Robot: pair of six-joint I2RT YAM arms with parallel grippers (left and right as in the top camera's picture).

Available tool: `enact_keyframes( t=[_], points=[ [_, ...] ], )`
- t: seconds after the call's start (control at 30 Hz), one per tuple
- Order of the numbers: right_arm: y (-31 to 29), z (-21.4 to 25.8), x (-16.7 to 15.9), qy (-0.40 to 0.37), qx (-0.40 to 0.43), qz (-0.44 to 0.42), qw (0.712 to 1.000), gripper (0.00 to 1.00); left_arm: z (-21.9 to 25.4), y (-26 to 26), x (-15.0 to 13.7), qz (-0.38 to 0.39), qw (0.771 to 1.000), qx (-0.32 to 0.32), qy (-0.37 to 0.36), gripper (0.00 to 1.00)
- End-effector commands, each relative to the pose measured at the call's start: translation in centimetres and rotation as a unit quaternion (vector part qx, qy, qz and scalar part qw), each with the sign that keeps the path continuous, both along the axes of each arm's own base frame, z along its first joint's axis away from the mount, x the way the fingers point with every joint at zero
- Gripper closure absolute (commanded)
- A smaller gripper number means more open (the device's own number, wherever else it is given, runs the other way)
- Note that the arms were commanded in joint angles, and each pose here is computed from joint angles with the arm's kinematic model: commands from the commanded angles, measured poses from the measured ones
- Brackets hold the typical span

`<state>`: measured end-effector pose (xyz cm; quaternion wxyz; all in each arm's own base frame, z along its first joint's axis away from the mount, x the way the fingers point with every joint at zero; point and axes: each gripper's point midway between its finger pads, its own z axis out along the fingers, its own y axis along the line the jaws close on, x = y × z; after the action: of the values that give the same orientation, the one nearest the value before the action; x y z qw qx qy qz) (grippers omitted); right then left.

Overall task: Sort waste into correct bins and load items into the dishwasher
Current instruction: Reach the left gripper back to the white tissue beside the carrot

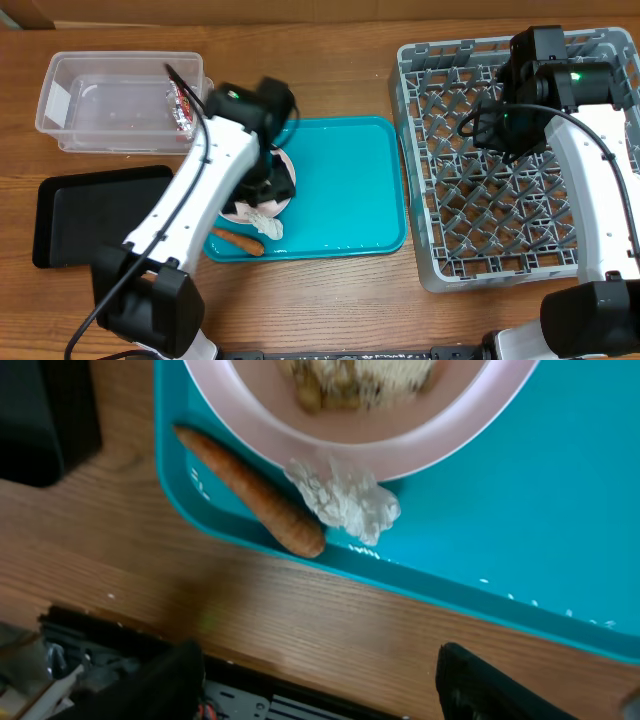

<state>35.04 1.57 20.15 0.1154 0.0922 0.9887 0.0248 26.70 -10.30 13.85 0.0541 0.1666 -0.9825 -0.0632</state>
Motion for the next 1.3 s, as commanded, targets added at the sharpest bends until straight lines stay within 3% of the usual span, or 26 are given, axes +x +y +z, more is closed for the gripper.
enact_keyframes(
  t=[0.0,0.2,0.43,0.63,0.73,0.8,0.97,1.27],
  points=[
    [0.0,0.1,0.0,0.000,-0.002,-0.001,1.000,0.59,-0.5,-0.6,-1.0,0.026,0.999,0.012,-0.027,0.22],
    [0.0,0.1,-0.1,0.001,-0.002,-0.001,1.000,0.59,-4.3,-1.0,-1.1,0.053,0.998,0.010,-0.040,0.19],
    [0.0,0.1,0.0,0.001,-0.002,-0.001,1.000,0.59,-7.6,-1.4,0.6,0.055,0.995,-0.001,-0.089,0.23],
    [0.0,0.1,-0.1,0.001,-0.002,-0.001,1.000,0.59,-8.8,-0.7,0.5,0.059,0.994,0.015,-0.093,0.34],
    [0.0,0.1,-0.1,0.001,-0.002,-0.001,1.000,0.59,-9.1,-0.7,0.4,0.058,0.994,0.017,-0.091,0.48],
    [0.0,0.1,0.0,0.001,-0.002,-0.001,1.000,0.59,-9.1,-0.6,0.4,0.058,0.994,0.017,-0.090,0.49],
    [0.0,0.1,0.0,0.001,-0.002,-0.001,1.000,0.59,-9.1,-0.6,0.2,0.058,0.994,0.019,-0.087,0.66],
    [0.0,0.1,0.0,0.001,-0.002,-0.001,1.000,0.59,-10.3,0.1,-1.2,0.057,0.996,0.030,-0.067,0.64]
  ],
)
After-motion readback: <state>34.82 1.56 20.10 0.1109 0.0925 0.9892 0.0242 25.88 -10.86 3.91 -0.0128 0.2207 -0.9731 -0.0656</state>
